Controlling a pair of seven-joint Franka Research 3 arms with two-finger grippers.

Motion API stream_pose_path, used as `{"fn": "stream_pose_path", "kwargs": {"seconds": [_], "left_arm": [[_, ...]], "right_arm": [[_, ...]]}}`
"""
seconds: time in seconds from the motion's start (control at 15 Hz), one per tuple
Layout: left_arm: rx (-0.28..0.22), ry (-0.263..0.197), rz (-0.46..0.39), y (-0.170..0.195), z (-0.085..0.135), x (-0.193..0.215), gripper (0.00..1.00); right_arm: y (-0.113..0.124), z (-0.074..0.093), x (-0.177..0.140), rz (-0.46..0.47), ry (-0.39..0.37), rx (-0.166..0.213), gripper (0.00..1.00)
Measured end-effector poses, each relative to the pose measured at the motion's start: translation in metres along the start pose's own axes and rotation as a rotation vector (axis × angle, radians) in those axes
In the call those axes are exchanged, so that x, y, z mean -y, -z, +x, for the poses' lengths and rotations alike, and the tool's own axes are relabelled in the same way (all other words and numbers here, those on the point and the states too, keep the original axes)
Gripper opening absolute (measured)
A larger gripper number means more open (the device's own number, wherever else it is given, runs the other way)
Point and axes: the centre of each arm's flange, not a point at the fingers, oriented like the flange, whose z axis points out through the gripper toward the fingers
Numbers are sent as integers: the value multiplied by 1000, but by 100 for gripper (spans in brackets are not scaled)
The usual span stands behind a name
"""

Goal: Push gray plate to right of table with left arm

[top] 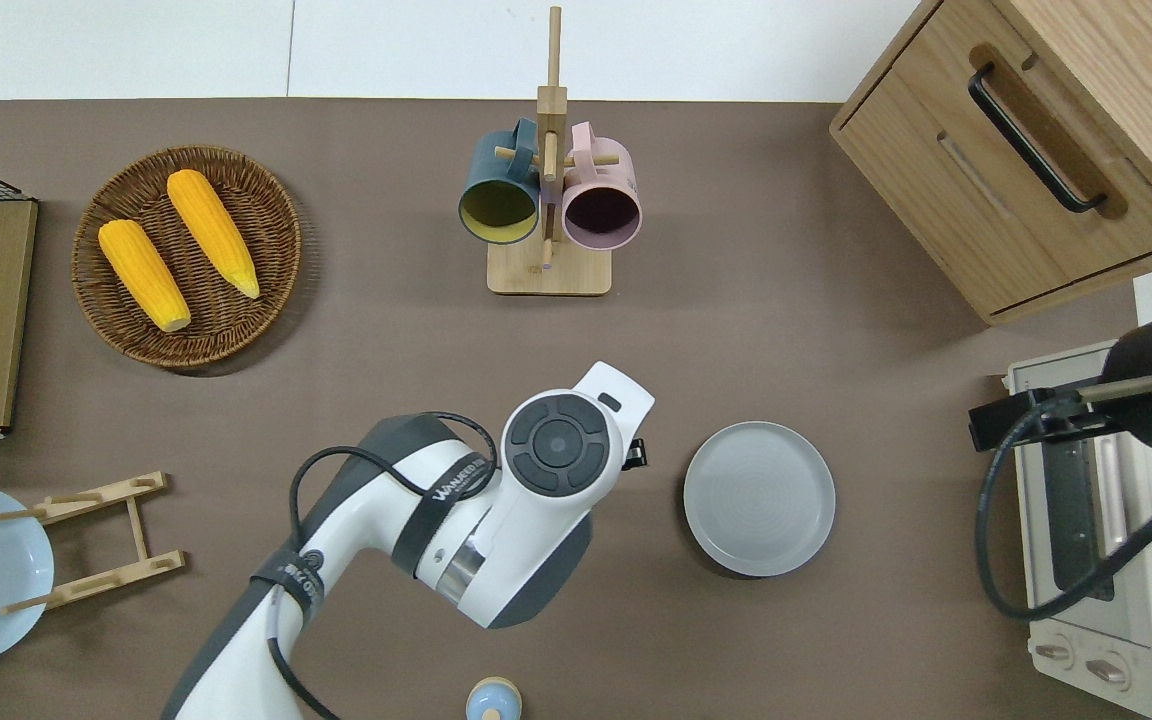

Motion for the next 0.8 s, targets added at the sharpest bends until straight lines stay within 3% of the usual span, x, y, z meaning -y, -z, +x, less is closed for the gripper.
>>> {"fn": "stream_pose_path", "kwargs": {"seconds": [0.47,0.8], "left_arm": [[79,-74,12,84,37,115,100],[104,-117,9,118,51,185,100]], "right_arm": [[0,0,0,0,0,0,99],[0,0,0,0,0,0,99]]}}
